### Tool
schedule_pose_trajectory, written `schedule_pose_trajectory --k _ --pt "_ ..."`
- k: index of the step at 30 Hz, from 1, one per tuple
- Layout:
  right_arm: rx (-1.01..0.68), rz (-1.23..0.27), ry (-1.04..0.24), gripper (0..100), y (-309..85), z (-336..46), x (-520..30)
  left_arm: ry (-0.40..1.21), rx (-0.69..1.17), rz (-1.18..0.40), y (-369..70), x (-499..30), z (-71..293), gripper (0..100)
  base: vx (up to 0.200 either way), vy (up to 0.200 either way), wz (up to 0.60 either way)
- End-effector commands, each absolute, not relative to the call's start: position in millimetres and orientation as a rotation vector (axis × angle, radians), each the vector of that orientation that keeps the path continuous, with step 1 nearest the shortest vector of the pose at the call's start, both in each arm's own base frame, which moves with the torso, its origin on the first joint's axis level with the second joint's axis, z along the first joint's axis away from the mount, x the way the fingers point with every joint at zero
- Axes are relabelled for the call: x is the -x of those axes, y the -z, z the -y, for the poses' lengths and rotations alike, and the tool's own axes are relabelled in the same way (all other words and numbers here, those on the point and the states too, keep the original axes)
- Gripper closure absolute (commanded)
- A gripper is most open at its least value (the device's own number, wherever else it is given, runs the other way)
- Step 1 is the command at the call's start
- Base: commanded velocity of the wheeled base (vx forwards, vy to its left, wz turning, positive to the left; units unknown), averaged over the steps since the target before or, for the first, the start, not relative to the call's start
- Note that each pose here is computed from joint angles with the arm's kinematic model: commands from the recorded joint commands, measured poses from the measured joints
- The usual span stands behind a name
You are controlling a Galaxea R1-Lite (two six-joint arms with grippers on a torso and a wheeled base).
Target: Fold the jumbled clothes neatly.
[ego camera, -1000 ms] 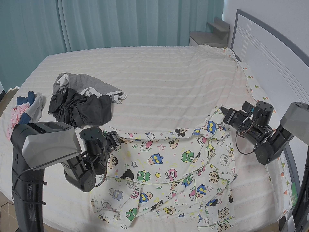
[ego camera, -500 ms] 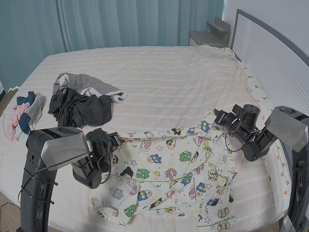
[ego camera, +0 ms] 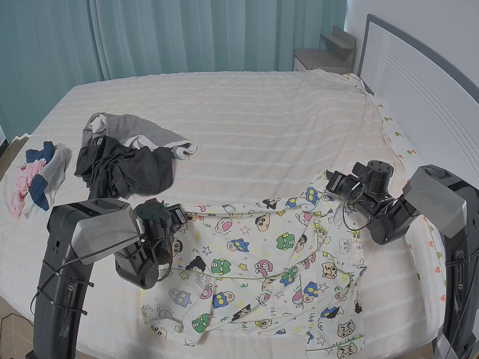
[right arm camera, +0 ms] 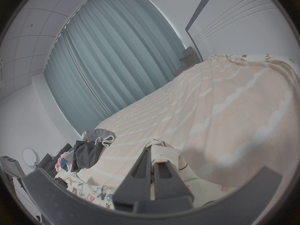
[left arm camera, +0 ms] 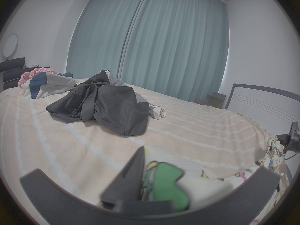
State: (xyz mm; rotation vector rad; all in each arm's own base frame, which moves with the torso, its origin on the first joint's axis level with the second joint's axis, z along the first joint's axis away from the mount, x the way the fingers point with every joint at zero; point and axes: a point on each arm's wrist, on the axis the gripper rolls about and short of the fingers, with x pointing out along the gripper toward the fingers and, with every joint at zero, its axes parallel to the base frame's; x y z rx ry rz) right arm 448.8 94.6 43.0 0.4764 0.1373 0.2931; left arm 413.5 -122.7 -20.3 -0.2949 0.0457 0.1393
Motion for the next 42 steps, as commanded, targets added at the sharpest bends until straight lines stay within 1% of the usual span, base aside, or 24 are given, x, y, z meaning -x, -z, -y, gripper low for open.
schedule_pose_trajectory --k 1,2,6,8,10,17,21,23,26,30,32,33,34,35,38,40,41,42 --pt "-0.476 -0.155 -0.298 100 -41 -96 -456 -0.153 0.3 -0.028 20 -420 117 0 0.0 0.0 0.0" --pt "-0.475 -0.161 -0.302 0 -42 -97 -457 -0.155 0.303 -0.02 18 -422 116 0 0.0 0.0 0.0" --pt "-0.491 -0.165 -0.332 0 -45 -97 -463 -0.167 0.3 -0.003 15 -429 110 0 0.0 0.0 0.0" --pt "-0.528 -0.158 -0.341 0 -47 -97 -466 -0.183 0.282 0.012 15 -434 104 0 0.0 0.0 0.0" --pt "-0.55 -0.149 -0.327 0 -51 -93 -466 -0.198 0.268 0.027 12 -437 98 0 0.0 0.0 0.0" --pt "-0.572 -0.097 -0.24 0 -68 -59 -468 -0.232 0.28 0.074 -7 -441 80 0 0.0 0.0 0.0" --pt "-0.645 -0.071 -0.22 0 -87 -53 -462 -0.259 0.282 0.097 -17 -443 66 0 0.0 0.0 0.0" --pt "-0.704 -0.055 -0.217 0 -105 -47 -455 -0.283 0.274 0.104 -18 -444 56 0 0.0 0.0 0.0" --pt "-0.718 -0.093 -0.215 0 -108 -52 -441 -0.295 0.278 0.109 -24 -441 50 0 0.0 0.0 0.0" --pt "-0.795 -0.183 -0.258 0 -111 -76 -407 -0.294 0.333 0.104 -48 -418 47 0 0.0 0.0 0.0" --pt "-0.826 -0.202 -0.264 0 -112 -81 -402 -0.29 0.36 0.107 -54 -413 46 0 0.0 0.0 0.0" --pt "-0.883 -0.241 -0.28 0 -112 -92 -392 -0.283 0.421 0.103 -66 -397 47 0 0.0 0.0 0.0" --pt "-0.884 -0.243 -0.28 0 -112 -93 -392 -0.284 0.424 0.101 -67 -395 47 0 0.0 0.0 0.0" --pt "-0.903 -0.274 -0.291 0 -108 -101 -385 -0.274 0.465 0.071 -74 -374 49 0 0.0 0.0 0.0" --pt "-0.905 -0.316 -0.313 0 -102 -114 -379 -0.244 0.536 0.023 -84 -336 53 0 0.0 0.0 0.0" --pt "-0.905 -0.323 -0.322 0 -101 -118 -377 -0.228 0.559 0.012 -87 -326 55 0 0.0 0.0 0.0" --pt "-0.901 -0.338 -0.345 0 -100 -128 -375 -0.174 0.617 -0.016 -94 -301 59 0 0.0 0.0 0.0" --pt "-0.899 -0.346 -0.355 0 -100 -132 -373 -0.145 0.643 -0.032 -96 -290 61 0 0.0 0.0 0.0"
